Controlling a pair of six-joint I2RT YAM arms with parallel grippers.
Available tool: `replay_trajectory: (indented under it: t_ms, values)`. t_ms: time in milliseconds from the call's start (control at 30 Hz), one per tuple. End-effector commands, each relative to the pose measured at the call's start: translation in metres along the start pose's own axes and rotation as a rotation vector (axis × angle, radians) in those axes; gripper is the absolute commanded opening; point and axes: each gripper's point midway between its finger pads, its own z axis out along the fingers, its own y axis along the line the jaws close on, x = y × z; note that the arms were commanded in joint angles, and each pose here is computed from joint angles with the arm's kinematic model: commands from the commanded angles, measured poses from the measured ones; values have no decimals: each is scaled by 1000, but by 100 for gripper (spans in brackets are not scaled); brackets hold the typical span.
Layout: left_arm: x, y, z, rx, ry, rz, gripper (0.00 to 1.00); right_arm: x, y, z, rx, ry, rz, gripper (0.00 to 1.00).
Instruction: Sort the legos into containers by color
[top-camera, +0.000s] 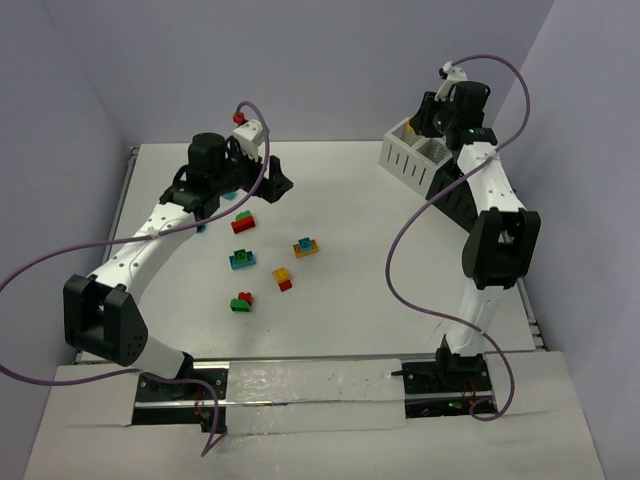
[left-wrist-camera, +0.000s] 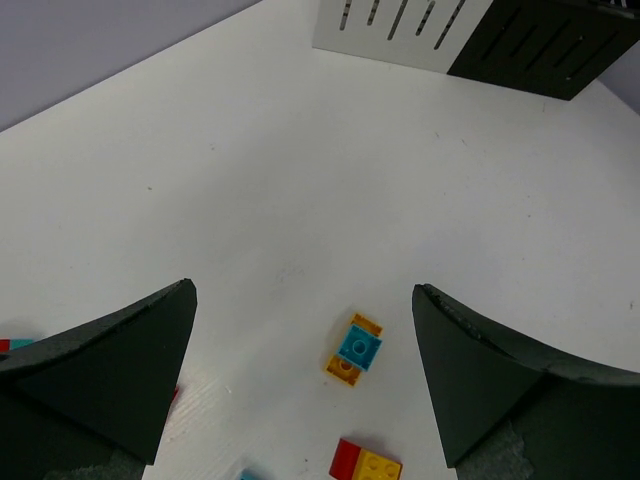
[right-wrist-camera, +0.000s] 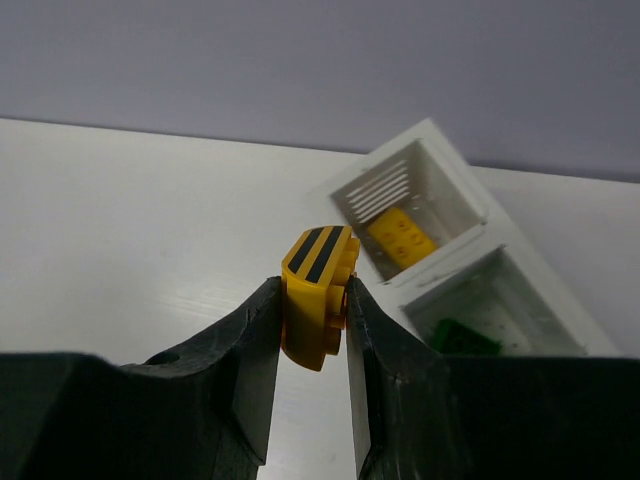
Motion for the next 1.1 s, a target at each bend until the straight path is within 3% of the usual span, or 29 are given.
replay_trajectory:
  t_ms: [0, 167, 333, 433, 533, 667, 767, 967, 1067]
  values:
    - [-37, 4, -5, -25, -96, -40, 99, -17, -30, 22, 73, -67, -85, 0]
    - [-25, 24, 6, -100, -6, -134, 99, -15, -38, 49, 78, -77, -89, 0]
    - [-18, 30, 4, -125, 15, -86, 99, -10, -47, 67, 95, -83, -95, 2]
    - [-11, 27, 3, -93, 45, -37, 99, -5, -48, 74, 88, -74, -89, 19]
    - [-1, 25, 3, -72, 66, -21, 99, 6, -48, 80, 80, -54, -80, 53]
    - [19, 21, 4, -26, 116, 47, 99, 6, -42, 79, 65, -50, -70, 72]
    - [39, 14, 3, 9, 171, 82, 98, -3, -31, 71, 42, -60, -69, 80]
    - [85, -21, 11, 143, 343, 179, 85, -31, -3, 35, 7, -101, -31, 98]
    - [116, -37, 19, 197, 455, 206, 81, -42, 10, 1, -4, -114, -32, 100]
